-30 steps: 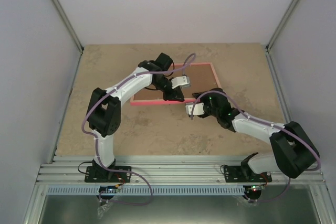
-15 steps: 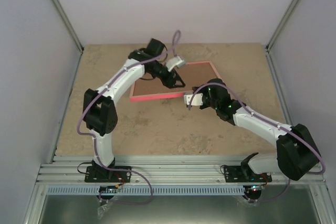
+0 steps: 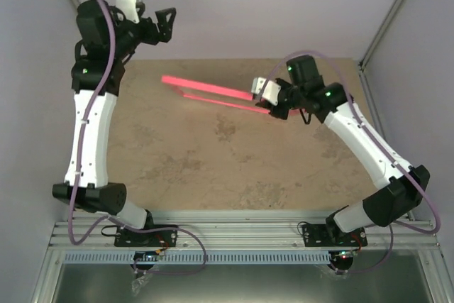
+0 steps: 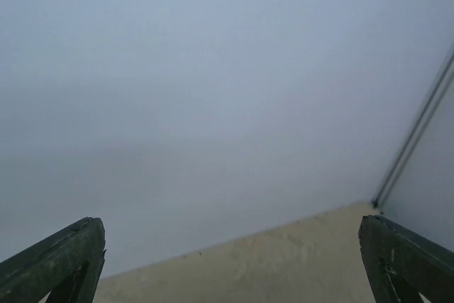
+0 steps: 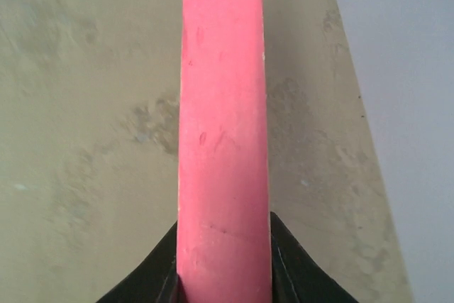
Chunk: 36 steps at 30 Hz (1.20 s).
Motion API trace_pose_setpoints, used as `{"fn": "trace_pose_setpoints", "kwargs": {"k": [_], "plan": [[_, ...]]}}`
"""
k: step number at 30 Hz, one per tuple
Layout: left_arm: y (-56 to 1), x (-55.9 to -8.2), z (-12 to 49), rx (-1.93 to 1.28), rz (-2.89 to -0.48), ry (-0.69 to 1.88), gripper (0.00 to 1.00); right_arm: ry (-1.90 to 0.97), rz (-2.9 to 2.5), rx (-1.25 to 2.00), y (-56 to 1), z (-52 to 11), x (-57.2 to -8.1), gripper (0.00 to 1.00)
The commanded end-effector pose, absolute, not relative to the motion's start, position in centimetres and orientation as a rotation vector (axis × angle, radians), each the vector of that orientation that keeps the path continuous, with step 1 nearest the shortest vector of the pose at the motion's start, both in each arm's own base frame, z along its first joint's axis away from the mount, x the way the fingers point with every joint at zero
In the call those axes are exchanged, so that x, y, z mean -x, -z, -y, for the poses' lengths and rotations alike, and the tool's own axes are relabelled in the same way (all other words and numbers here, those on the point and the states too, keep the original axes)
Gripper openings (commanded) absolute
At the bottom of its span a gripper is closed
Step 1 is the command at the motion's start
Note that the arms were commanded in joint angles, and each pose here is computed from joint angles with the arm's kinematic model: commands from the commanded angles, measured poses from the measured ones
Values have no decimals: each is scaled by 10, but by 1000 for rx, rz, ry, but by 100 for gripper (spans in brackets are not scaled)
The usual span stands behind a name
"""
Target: Put the photo into the frame
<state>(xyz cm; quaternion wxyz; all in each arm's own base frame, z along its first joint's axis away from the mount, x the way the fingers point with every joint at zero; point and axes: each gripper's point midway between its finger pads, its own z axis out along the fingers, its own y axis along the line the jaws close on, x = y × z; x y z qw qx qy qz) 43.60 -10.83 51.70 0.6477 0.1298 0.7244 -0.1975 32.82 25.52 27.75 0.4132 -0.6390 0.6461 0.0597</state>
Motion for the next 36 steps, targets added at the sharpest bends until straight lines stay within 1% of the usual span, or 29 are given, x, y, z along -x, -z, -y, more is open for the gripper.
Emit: {"fn": "trace_pose_setpoints", "kwargs": {"k": [1,4,7,9,13,16,21,25,28,34,36], "plan": [[-515,-439,83,-119,-1649,377,100,-721,-1802,1370,-317,-266,-298,1],[-502,-436,81,-98,-1659,379,99,-902,-1878,1252,-322,-259,-316,1],[-485,-438,79,-84,-1698,374,100,-1177,-1952,1060,-323,-239,-337,1],[-476,-439,78,-77,-1722,380,99,-1363,-1965,955,-321,-230,-343,0],[-460,-441,78,-71,-1760,386,100,-1609,-1957,800,-309,-218,-351,1],[-449,-443,79,-83,-1789,391,99,-1791,-1996,614,-294,-208,-358,1],[-423,-449,81,-98,-1855,389,99,-1845,-2009,493,-266,-203,-362,1],[-402,-453,83,-109,-1907,392,100,-1865,-2065,323,-228,-197,-364,0],[-385,-455,85,-119,-1947,403,99,-1871,-2139,161,-188,-189,-366,1],[-350,-461,89,-130,-2025,415,99,-1845,-2183,-10,-138,-178,-373,1],[-342,-463,90,-128,-2044,428,99,-1833,-2221,-96,-120,-174,-378,3]]}}
